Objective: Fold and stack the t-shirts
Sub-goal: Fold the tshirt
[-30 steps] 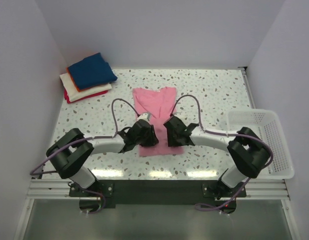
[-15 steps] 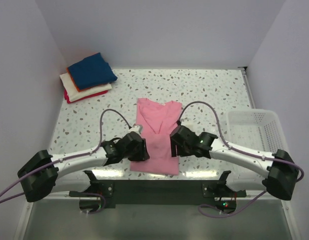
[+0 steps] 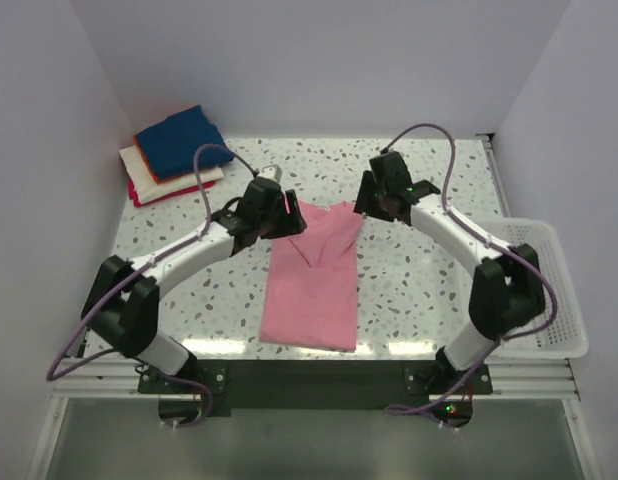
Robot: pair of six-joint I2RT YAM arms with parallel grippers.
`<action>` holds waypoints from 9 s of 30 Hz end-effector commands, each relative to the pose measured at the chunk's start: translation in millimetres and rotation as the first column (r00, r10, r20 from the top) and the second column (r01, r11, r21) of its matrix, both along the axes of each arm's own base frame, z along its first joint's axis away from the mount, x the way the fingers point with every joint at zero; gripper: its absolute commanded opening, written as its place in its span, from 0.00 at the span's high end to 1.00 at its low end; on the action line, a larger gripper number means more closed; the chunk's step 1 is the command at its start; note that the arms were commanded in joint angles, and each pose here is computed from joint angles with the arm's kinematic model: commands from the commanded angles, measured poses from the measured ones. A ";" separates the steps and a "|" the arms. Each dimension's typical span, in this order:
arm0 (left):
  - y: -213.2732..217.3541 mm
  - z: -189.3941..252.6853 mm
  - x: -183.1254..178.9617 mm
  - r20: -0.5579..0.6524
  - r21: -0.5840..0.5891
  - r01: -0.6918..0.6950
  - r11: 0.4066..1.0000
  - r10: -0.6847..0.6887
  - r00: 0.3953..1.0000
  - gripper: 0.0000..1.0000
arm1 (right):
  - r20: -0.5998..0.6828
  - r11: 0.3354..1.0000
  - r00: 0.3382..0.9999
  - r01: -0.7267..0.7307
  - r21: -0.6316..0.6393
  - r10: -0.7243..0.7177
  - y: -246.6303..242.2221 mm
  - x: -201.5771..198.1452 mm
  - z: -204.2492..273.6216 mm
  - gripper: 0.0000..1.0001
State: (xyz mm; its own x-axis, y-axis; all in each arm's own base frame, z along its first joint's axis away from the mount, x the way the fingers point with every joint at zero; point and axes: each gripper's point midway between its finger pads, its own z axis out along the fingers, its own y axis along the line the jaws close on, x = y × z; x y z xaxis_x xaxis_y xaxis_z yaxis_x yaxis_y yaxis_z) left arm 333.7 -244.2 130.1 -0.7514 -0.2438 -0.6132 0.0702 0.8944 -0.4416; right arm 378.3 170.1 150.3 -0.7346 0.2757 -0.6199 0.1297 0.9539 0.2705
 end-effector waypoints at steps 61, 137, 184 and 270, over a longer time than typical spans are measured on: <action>14.3 -60.2 114.0 -0.008 0.240 -0.042 0.970 0.045 0.999 0.85 | -0.116 0.949 0.993 -0.038 -0.312 0.002 34.7 91.1 -85.8 0.97; 50.5 -73.2 84.3 -0.027 0.159 -0.114 0.981 0.120 0.992 0.92 | -0.031 0.932 0.932 -0.359 0.052 0.361 135.6 5.1 -76.9 0.56; 28.1 -54.5 114.5 0.009 0.066 -0.087 0.994 0.086 0.996 0.75 | 0.003 0.968 0.968 -0.249 0.007 0.249 99.4 -38.1 -73.3 1.00; 22.0 -38.1 53.9 -0.002 -0.032 0.003 0.999 -0.003 1.000 0.59 | 0.059 0.956 0.957 -0.287 0.063 0.284 152.9 67.8 -83.0 0.63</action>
State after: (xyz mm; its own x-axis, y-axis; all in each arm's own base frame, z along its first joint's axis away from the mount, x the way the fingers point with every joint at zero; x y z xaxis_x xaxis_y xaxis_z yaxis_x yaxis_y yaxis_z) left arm 382.3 -220.0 71.9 -0.7859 -0.2584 -0.5618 0.0305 0.8912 -0.4526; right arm 428.6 310.5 42.7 -0.8013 0.0878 -0.5918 -0.1224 0.9442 0.3059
